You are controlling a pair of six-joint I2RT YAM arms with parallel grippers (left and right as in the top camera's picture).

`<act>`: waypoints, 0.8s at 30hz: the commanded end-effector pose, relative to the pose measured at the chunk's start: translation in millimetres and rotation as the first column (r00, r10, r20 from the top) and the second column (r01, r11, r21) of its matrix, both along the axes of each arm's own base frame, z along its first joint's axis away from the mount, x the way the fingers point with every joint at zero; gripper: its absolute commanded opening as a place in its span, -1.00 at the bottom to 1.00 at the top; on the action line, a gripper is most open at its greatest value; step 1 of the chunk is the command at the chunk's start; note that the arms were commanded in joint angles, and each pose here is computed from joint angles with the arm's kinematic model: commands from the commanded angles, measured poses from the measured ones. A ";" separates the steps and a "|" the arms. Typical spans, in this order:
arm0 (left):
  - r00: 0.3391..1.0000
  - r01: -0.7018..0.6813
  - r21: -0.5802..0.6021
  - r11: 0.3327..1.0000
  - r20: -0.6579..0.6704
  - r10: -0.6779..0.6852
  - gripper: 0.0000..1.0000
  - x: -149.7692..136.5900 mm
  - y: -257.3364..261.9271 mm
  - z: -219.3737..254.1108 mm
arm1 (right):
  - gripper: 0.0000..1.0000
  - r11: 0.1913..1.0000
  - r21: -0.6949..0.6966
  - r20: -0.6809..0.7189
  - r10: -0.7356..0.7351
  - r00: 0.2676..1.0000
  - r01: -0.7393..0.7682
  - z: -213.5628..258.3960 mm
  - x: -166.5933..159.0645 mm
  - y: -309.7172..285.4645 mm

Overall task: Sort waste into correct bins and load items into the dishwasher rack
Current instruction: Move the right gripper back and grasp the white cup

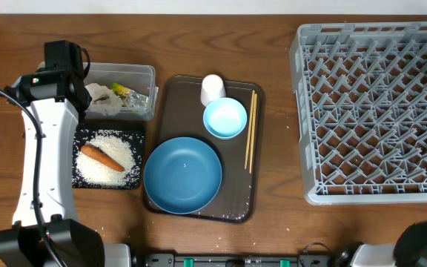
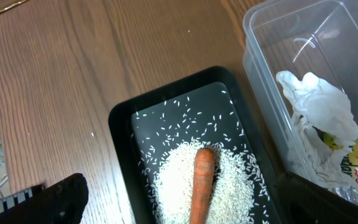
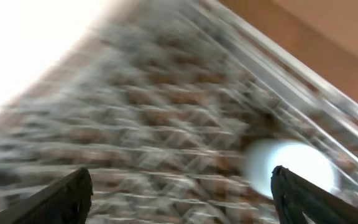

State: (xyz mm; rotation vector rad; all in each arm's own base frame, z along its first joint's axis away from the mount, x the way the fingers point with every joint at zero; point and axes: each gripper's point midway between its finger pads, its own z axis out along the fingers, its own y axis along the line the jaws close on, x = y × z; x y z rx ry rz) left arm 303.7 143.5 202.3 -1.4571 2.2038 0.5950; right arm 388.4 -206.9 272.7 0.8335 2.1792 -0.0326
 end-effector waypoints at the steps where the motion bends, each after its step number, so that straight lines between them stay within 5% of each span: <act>1: 1.000 -0.013 0.020 1.000 -0.003 0.013 0.97 -1.3 3.3 1.2 | 0.78 0.970 0.048 0.147 0.227 0.963 -0.236 36.4 30.5 81.3; 9: 1.000 -0.013 0.020 1.000 -0.003 0.013 0.97 -1.3 3.3 1.2 | 0.79 0.751 0.003 0.203 0.646 0.736 -0.660 29.7 79.8 293.8; 17: 1.000 -0.013 0.020 1.000 -0.003 0.013 0.97 -1.3 3.3 1.2 | 0.87 0.574 0.001 0.100 0.814 0.572 -0.819 -63.7 93.2 448.8; 24: 1.000 -0.013 0.020 1.000 -0.003 0.013 0.97 -1.3 3.3 1.2 | 0.96 0.514 -0.003 0.039 0.857 0.513 -0.858 -130.0 91.7 508.6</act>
